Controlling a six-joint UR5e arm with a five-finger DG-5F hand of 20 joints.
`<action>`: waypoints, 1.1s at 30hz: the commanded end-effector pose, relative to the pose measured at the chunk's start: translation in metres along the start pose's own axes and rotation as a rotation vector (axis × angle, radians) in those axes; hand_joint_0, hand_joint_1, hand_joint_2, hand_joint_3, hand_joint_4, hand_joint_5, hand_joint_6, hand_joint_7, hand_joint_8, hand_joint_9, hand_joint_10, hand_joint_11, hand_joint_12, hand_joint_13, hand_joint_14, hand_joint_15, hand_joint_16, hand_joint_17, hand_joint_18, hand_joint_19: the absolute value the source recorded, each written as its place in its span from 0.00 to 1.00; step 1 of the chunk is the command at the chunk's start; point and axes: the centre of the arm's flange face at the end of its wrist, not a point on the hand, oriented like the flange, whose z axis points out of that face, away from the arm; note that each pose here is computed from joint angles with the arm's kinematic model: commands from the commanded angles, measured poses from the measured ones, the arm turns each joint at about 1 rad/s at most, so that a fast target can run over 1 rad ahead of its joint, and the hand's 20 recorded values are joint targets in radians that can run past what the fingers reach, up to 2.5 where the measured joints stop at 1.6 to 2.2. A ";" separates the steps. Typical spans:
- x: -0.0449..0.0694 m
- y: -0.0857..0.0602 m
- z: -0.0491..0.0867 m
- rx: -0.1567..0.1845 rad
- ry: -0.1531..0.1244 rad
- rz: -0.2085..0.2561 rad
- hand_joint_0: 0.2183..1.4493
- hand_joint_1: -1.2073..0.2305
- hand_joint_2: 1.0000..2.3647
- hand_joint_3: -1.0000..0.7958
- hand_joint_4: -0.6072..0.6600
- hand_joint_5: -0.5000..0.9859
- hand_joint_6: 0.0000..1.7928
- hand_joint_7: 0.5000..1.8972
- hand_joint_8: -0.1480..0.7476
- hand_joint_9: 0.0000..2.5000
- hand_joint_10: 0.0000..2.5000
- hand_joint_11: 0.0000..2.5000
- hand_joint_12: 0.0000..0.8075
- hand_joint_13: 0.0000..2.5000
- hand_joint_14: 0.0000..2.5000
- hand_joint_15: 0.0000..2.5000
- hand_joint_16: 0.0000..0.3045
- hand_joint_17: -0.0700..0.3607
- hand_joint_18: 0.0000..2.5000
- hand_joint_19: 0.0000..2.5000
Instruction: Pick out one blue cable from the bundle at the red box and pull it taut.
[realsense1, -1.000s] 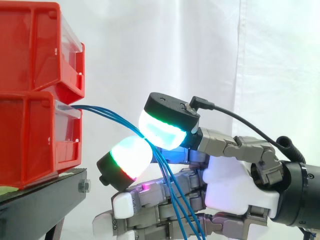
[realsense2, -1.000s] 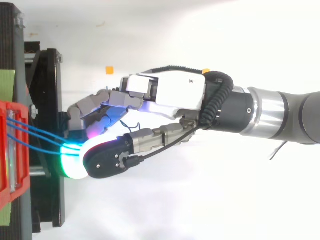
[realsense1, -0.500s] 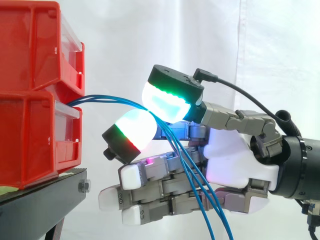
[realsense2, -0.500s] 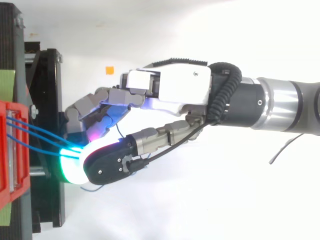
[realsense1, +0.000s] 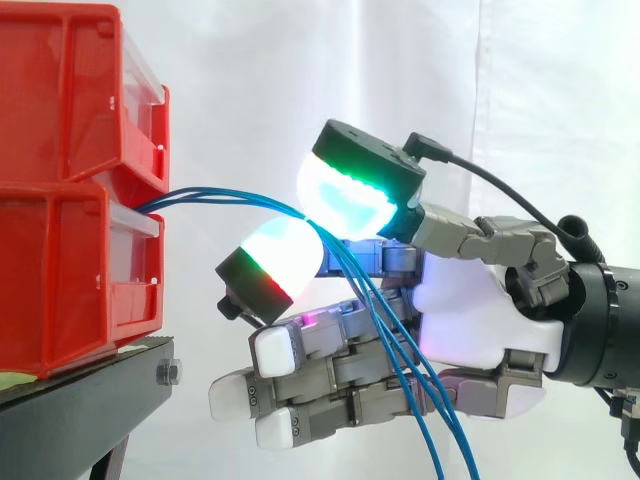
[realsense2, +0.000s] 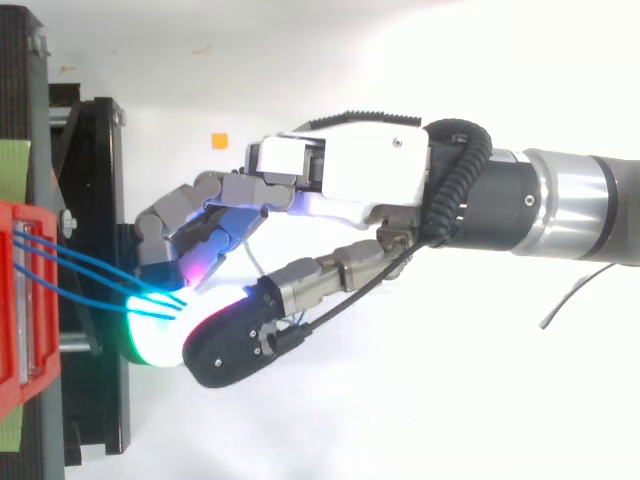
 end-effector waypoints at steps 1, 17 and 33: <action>0.000 0.000 0.000 0.000 0.000 -0.001 0.27 0.44 0.01 0.34 0.61 0.22 0.44 0.43 0.49 0.34 0.01 0.21 0.41 0.25 0.00 0.10 0.16 0.42 0.18 0.19; -0.001 0.001 0.001 0.004 -0.007 -0.002 0.29 0.44 0.02 0.49 0.60 0.22 0.45 0.44 0.49 0.33 0.01 0.21 0.41 0.24 0.00 0.11 0.16 0.42 0.17 0.19; -0.004 0.015 0.004 0.109 0.008 -0.021 0.26 0.52 0.00 0.29 0.61 0.22 0.44 0.42 0.50 0.34 0.01 0.21 0.41 0.25 0.00 0.11 0.17 0.43 0.18 0.19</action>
